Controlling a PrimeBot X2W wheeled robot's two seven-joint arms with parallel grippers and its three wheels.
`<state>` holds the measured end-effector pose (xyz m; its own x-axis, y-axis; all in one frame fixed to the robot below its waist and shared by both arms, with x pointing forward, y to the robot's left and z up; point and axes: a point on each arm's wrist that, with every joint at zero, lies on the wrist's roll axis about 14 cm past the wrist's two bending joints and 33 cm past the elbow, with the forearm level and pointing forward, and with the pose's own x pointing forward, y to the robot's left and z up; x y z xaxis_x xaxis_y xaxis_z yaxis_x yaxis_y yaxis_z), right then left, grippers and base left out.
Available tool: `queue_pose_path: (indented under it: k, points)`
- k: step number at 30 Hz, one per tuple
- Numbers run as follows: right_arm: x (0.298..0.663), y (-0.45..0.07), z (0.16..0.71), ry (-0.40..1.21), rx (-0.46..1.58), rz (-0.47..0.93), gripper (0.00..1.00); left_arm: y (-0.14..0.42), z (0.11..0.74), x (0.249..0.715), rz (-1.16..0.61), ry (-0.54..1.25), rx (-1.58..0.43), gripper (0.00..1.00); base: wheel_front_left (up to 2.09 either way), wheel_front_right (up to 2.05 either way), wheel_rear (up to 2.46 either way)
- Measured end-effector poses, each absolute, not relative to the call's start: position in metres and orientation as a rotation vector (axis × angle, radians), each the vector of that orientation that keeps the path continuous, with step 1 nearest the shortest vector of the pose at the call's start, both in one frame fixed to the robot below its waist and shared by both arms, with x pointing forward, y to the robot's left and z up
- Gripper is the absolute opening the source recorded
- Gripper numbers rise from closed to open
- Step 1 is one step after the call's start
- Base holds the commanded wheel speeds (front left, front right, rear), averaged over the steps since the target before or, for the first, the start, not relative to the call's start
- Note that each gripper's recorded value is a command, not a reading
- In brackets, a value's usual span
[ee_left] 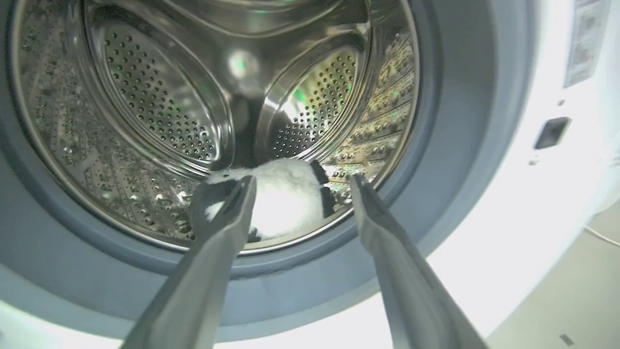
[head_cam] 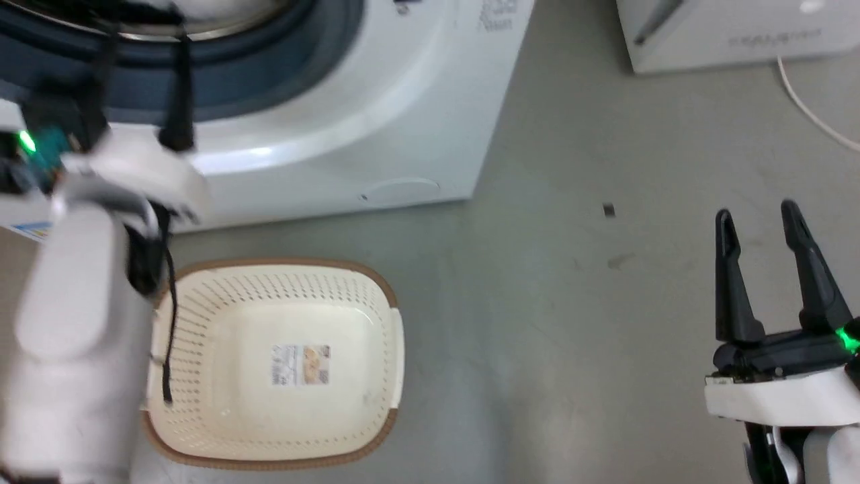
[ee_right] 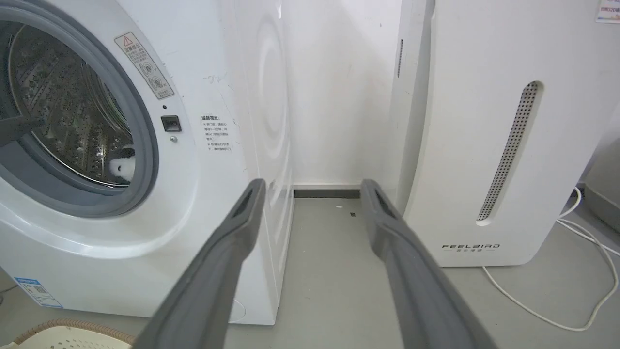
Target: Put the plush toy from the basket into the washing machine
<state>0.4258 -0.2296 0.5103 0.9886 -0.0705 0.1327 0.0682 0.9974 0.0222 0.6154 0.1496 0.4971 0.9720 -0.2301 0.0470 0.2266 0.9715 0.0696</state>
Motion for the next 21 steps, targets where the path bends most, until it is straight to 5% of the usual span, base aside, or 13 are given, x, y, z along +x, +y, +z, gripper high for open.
queue_pose_path:
  k: [11, 21]
  points:
    - [0.401, -0.204, 0.541, -0.205, 0.053, -0.001, 1.00, 0.172, 0.514, 0.477, -0.125, -0.103, -0.045, 1.00, 0.00, 0.00, 0.00]
    - [0.381, -0.190, 0.548, -0.217, 0.062, 0.039, 1.00, 0.181, 0.524, 0.412, -0.039, -0.133, -0.066, 1.00, 0.00, 0.00, 0.00]
